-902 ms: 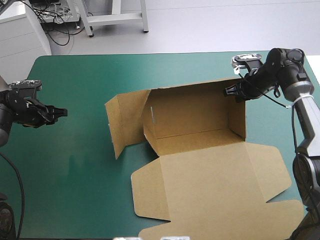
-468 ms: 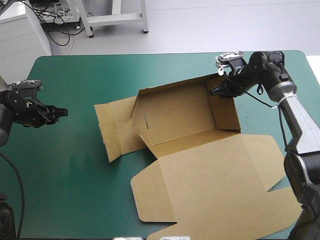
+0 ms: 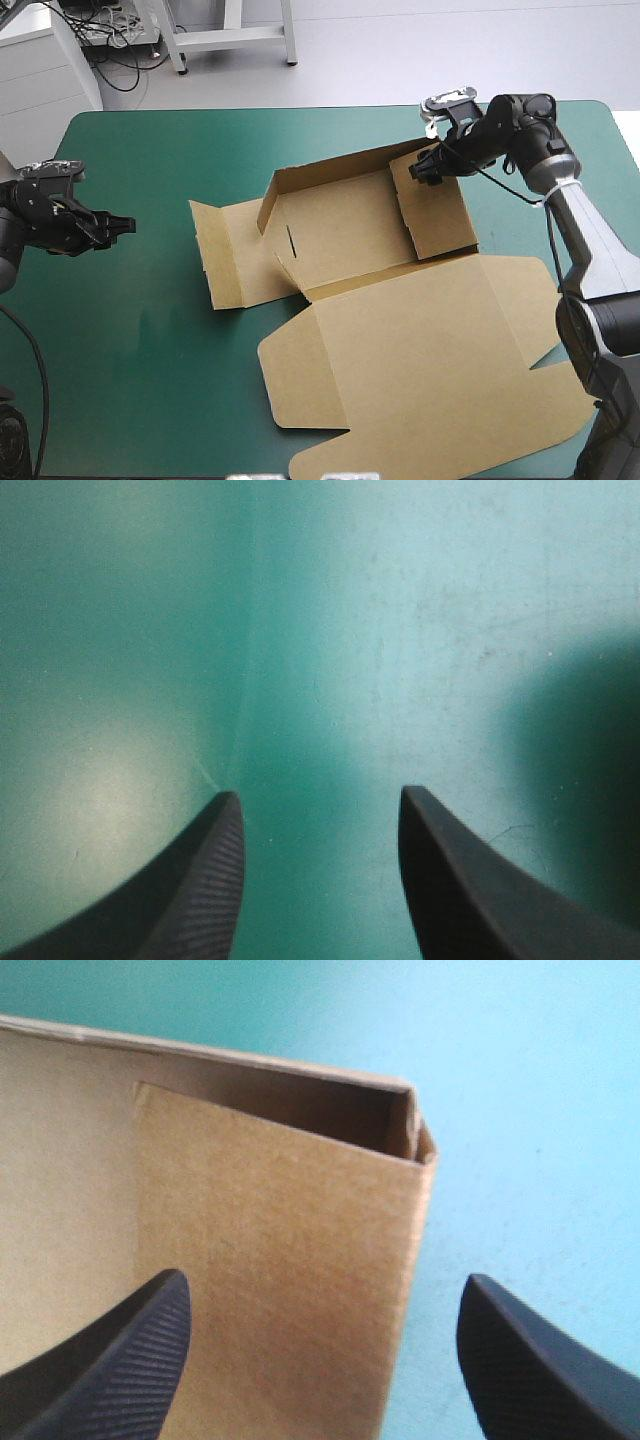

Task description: Fold the box

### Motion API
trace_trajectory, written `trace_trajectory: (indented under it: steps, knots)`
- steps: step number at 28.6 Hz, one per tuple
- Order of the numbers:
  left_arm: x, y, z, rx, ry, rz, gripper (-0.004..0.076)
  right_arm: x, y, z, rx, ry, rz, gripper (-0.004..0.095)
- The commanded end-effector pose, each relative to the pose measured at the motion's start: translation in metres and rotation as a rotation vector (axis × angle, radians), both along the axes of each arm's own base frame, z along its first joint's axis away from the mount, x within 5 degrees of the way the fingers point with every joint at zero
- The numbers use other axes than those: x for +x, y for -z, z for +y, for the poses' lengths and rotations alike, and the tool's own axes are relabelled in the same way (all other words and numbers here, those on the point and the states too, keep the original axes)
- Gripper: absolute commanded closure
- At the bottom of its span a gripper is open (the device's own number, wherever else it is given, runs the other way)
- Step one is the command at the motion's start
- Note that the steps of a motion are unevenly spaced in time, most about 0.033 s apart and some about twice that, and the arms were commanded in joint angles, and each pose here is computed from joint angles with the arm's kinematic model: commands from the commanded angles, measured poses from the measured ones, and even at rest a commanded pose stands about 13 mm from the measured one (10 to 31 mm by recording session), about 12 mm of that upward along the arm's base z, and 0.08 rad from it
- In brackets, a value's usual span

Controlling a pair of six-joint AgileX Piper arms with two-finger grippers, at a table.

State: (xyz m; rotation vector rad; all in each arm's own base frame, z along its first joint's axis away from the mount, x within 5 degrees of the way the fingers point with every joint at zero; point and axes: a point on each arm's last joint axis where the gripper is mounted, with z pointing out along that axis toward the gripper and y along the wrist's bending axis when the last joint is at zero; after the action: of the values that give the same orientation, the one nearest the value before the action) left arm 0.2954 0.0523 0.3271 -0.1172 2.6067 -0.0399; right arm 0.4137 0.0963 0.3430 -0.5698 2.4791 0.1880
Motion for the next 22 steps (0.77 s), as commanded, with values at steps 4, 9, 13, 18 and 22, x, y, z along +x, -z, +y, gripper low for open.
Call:
trace_trajectory:
  steps: [4,9,13,18,22]
  knots:
    - [-0.004,-0.020,-0.001,0.006,-0.008,-0.087,0.0379,-0.024,-0.081,-0.009,-0.003,0.027,-0.150,0.0214]
    - [-0.004,-0.020,-0.001,0.007,-0.006,-0.087,0.0379,-0.046,-0.109,-0.013,0.003,0.032,-0.179,0.0214]
    - [-0.003,-0.020,-0.001,0.008,-0.007,-0.089,0.0379,-0.064,-0.126,-0.019,-0.003,0.045,-0.217,0.0214]
    - [-0.003,-0.020,-0.001,0.009,-0.007,-0.093,0.0379,-0.095,-0.143,-0.024,0.010,0.056,-0.252,0.0214]
    - [-0.003,-0.020,-0.001,0.008,-0.006,-0.097,0.0379,-0.104,-0.148,-0.024,0.021,0.043,-0.262,0.0213]
